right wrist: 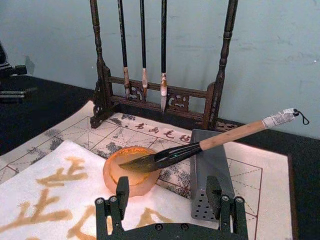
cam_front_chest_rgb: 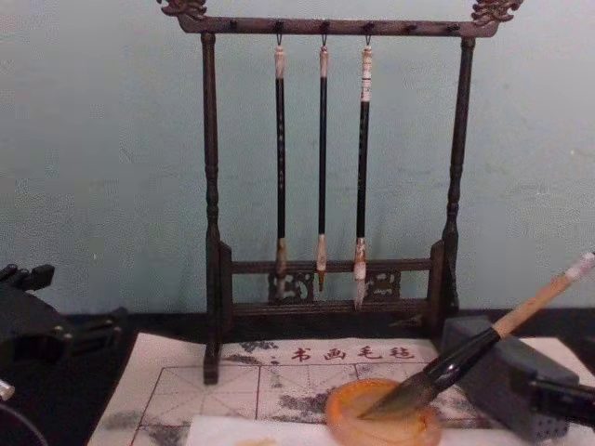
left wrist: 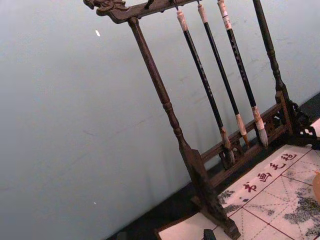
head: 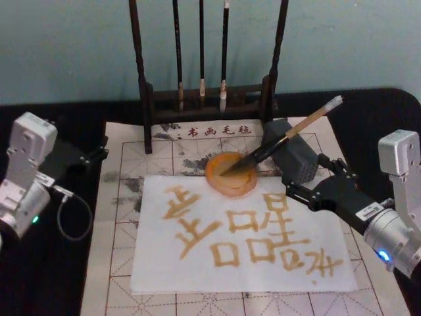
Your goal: Pick up the brush from the inkstone, write on the paper, then place the brush back to its original position.
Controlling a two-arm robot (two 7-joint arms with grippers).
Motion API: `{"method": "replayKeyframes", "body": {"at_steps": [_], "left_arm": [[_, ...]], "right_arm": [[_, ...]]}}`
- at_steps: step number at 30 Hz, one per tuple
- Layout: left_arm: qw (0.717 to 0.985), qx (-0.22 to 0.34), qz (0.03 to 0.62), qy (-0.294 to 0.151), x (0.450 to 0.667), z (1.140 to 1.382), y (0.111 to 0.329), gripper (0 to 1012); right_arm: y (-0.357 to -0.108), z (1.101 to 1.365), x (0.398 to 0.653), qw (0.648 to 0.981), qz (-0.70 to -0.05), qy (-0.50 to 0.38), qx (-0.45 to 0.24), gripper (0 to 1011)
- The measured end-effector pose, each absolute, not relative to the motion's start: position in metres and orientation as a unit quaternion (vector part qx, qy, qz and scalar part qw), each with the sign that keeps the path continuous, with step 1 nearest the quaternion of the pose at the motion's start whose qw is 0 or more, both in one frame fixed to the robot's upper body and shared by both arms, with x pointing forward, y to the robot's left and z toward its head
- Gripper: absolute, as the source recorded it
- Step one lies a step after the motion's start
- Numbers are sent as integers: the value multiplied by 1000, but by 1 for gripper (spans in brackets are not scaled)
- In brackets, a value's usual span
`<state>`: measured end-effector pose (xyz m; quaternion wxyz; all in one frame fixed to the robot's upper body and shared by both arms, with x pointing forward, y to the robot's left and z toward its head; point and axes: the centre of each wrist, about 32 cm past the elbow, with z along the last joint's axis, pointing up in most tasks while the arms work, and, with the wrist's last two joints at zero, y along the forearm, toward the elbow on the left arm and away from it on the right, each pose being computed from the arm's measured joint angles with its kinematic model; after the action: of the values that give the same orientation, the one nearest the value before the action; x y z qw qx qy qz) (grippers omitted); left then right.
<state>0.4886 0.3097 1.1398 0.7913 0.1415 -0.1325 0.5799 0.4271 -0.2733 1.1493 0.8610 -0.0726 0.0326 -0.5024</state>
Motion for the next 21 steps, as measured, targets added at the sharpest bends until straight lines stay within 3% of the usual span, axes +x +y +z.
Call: {"method": "replayKeyframes", "body": {"at_steps": [21], "left_arm": [[791,141,580,-132,489,1140,310,1001]], "right_arm": [[-273,1149,427,861,-502,33,-72,1000]]}}
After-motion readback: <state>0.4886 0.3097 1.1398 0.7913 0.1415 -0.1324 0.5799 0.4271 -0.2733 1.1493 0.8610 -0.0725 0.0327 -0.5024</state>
